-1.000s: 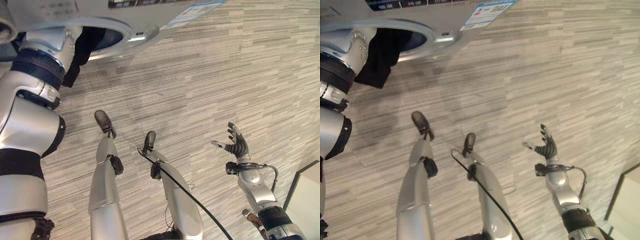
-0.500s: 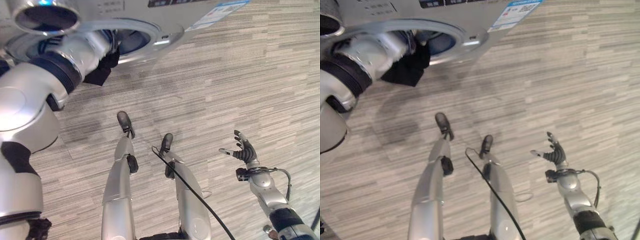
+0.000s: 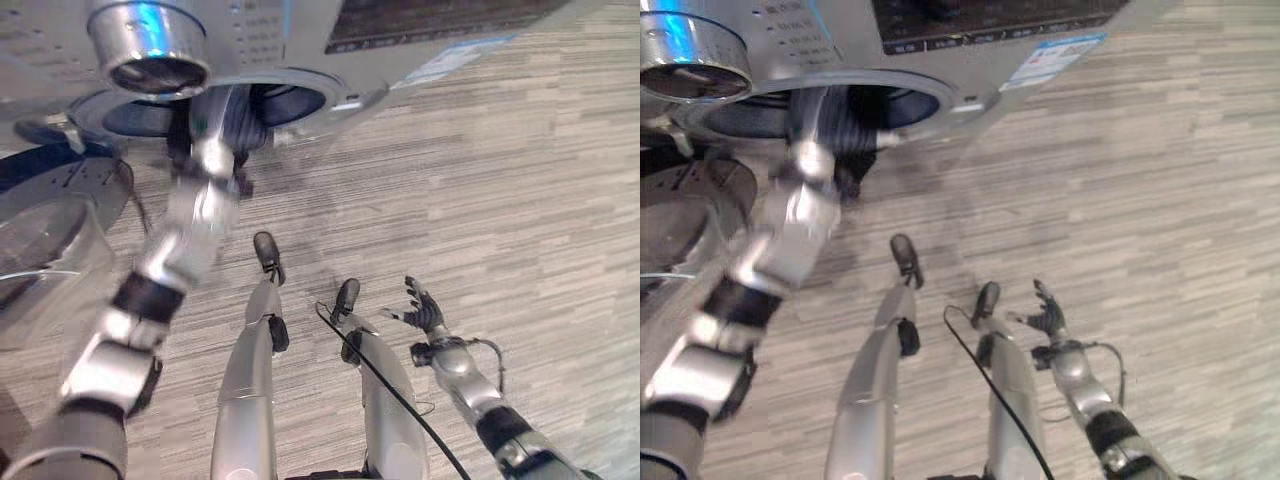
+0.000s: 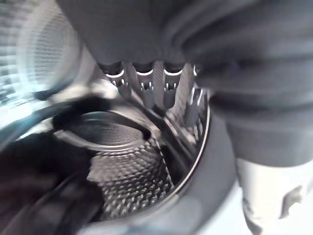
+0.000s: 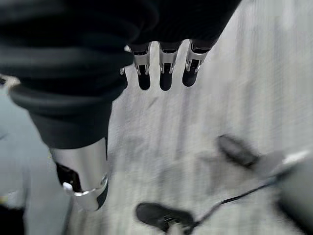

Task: Grab the laundry basket,head to the washer,open it,put in the laundry and shut it.

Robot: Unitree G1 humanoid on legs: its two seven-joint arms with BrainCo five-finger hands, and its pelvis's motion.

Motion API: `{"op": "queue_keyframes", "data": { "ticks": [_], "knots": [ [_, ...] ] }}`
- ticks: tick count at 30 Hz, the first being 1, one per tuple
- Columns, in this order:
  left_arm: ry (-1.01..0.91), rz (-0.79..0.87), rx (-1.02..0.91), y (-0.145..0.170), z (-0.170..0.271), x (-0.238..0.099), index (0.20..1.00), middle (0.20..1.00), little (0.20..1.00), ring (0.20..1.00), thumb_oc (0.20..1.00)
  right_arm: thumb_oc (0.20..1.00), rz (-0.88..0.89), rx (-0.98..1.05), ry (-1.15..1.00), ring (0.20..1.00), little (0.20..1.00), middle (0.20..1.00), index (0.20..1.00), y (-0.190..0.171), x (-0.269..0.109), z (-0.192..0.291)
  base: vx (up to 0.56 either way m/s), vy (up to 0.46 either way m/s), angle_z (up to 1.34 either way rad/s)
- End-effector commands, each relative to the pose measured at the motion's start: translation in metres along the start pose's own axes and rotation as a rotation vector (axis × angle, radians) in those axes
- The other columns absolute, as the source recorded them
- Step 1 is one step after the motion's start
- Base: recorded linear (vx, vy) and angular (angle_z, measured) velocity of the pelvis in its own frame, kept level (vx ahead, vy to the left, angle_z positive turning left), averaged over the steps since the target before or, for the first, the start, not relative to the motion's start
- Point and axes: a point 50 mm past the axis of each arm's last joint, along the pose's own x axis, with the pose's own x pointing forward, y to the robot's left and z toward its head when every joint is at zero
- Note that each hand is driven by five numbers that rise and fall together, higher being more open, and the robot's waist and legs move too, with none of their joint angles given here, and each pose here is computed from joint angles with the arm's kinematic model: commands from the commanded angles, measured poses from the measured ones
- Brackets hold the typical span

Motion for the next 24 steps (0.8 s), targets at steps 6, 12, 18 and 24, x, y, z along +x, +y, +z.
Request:
{"op": "queue_keyframes", "data": {
  "ticks": [6, 12, 18, 24],
  "knots": [
    [-0.109, -0.099, -0.53, -0.014, 0.034, -0.035, 1.0, 1.0, 1.0, 1.0, 1.0, 1.0, -0.508, 0.111, -0.097, 1.0, 1.0, 1.0, 1.0, -0.108, 0.057, 0.09, 0.04, -0.069, 0.48],
    [-0.057, -0.191, -0.584, -0.025, 0.029, -0.055, 1.0, 1.0, 1.0, 1.0, 1.0, 1.0, -0.627, 0.164, -0.13, 1.0, 1.0, 1.0, 1.0, -0.161, 0.057, 0.12, 0.05, -0.043, 0.35],
    [-0.001, -0.2, -0.671, -0.032, 0.027, -0.058, 1.0, 1.0, 1.0, 1.0, 1.0, 1.0, -0.658, 0.226, -0.117, 1.0, 1.0, 1.0, 1.0, -0.176, 0.055, 0.125, 0.06, -0.017, 0.18],
    [0.024, -0.218, -0.683, -0.04, 0.027, -0.057, 1.0, 1.0, 1.0, 1.0, 1.0, 1.0, -0.5, 0.33, -0.121, 1.0, 1.0, 1.0, 1.0, -0.117, 0.073, 0.133, 0.03, 0.019, 0.12]
  ]
}}
